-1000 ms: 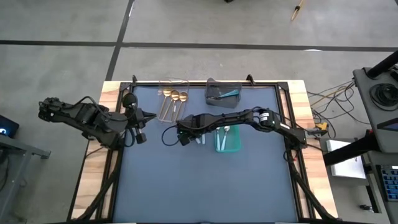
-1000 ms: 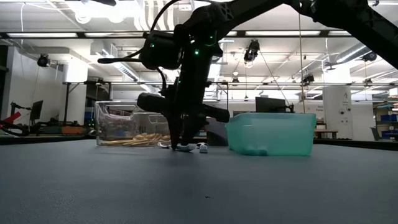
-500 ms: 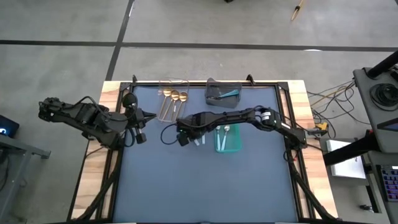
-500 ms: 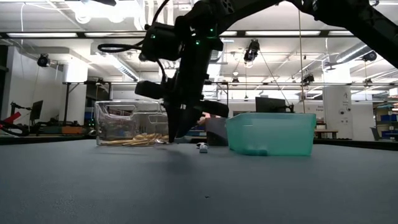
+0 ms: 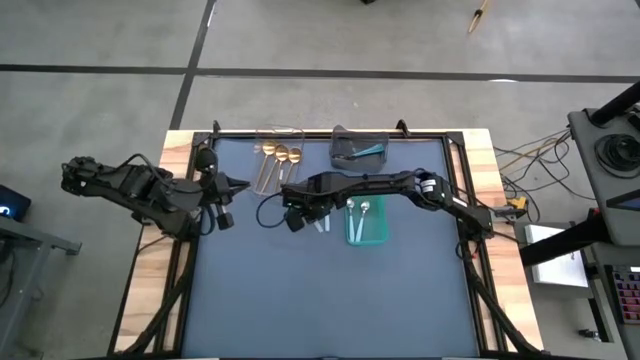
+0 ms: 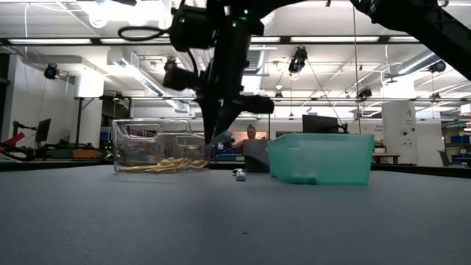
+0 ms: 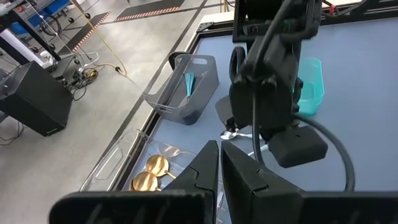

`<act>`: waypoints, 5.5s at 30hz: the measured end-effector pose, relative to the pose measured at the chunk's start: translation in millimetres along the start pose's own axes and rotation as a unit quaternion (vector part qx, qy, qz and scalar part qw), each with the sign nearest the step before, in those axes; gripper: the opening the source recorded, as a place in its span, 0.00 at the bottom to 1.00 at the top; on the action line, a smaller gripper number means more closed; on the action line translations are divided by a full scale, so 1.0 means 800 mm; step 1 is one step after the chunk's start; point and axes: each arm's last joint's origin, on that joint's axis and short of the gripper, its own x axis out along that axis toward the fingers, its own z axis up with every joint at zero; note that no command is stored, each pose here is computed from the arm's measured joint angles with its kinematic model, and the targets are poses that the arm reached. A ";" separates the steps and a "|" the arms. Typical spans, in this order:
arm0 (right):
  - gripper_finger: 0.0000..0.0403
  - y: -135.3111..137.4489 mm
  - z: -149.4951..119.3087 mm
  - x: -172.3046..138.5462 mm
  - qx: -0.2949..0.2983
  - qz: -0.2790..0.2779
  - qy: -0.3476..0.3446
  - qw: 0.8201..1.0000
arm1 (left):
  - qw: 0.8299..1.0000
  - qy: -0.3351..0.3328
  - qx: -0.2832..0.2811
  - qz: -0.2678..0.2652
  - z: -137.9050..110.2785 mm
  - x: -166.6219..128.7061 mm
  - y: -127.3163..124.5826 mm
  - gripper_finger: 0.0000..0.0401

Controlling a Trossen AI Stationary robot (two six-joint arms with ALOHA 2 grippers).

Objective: Sort silverware by color (type)
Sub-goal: Put the light blue spoon into the green bin

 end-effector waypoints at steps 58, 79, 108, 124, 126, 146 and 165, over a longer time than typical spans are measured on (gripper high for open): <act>0.07 -0.149 -0.092 -0.095 0.216 0.000 0.094 0.972 | 0.993 -0.104 -0.006 0.052 0.035 0.007 0.020 0.00; 0.07 -0.157 -0.061 -0.053 0.242 0.001 0.123 0.963 | 0.988 -0.109 -0.029 0.108 0.046 0.031 0.034 0.00; 0.16 -0.159 -0.054 -0.028 0.221 -0.017 0.119 0.968 | 0.982 -0.130 -0.050 0.126 0.057 0.044 0.036 0.00; 0.26 -0.146 -0.045 -0.059 0.168 0.030 0.096 0.981 | 0.982 -0.129 -0.055 0.126 0.057 0.044 0.035 0.00; 0.25 -0.139 -0.042 -0.074 0.156 0.049 0.082 0.983 | 0.982 -0.129 -0.055 0.126 0.057 0.044 0.035 0.00; 0.20 -0.125 -0.041 -0.219 -0.028 0.133 -0.118 0.984 | 0.981 -0.084 -0.176 0.014 0.044 0.055 0.021 0.00; 0.19 -0.204 -0.072 -0.329 -0.234 0.144 -0.250 0.929 | 0.883 -0.080 -0.462 -0.018 0.060 0.139 -0.026 0.00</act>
